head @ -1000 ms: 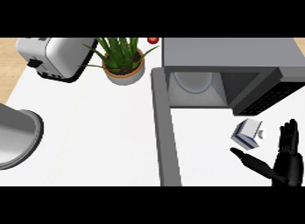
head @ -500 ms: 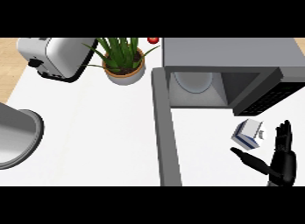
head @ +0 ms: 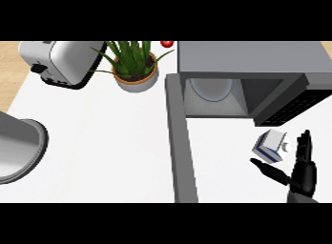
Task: Pick up the milk, place it into the microwave and close the microwave
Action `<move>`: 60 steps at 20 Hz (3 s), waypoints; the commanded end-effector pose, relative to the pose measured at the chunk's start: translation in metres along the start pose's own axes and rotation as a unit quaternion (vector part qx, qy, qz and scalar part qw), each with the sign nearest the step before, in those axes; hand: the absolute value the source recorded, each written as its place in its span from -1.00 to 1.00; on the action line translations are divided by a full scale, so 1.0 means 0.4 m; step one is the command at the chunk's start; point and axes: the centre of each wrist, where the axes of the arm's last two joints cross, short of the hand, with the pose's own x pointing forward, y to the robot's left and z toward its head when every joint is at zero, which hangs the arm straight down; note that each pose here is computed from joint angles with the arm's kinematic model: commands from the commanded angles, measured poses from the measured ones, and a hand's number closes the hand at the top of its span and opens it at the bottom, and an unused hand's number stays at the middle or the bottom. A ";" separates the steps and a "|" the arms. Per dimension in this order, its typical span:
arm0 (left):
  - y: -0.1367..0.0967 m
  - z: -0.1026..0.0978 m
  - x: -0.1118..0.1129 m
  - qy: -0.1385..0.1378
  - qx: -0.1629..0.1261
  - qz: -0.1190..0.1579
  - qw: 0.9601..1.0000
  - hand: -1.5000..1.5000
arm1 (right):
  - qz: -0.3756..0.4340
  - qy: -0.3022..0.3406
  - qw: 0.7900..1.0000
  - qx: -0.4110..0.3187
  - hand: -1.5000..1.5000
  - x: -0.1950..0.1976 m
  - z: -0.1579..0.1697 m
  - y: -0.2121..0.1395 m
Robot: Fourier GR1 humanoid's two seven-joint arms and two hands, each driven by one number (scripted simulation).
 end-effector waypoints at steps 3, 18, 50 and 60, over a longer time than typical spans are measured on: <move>-0.042 0.011 0.045 -0.022 -0.010 0.008 1.000 -1.00 | -0.019 -0.014 0.999 0.028 1.00 -0.043 0.005 -0.052; -0.019 0.007 0.034 -0.021 -0.011 0.007 1.000 -1.00 | -0.068 -0.131 0.966 0.212 1.00 0.057 -0.147 0.101; 0.044 0.005 -0.014 -0.006 0.007 0.004 1.000 -1.00 | 0.000 -0.195 0.942 0.272 1.00 0.481 -0.283 0.447; 0.065 0.009 -0.011 -0.013 -0.017 0.010 1.000 -1.00 | 0.083 -0.183 0.955 0.219 1.00 0.522 -0.386 0.489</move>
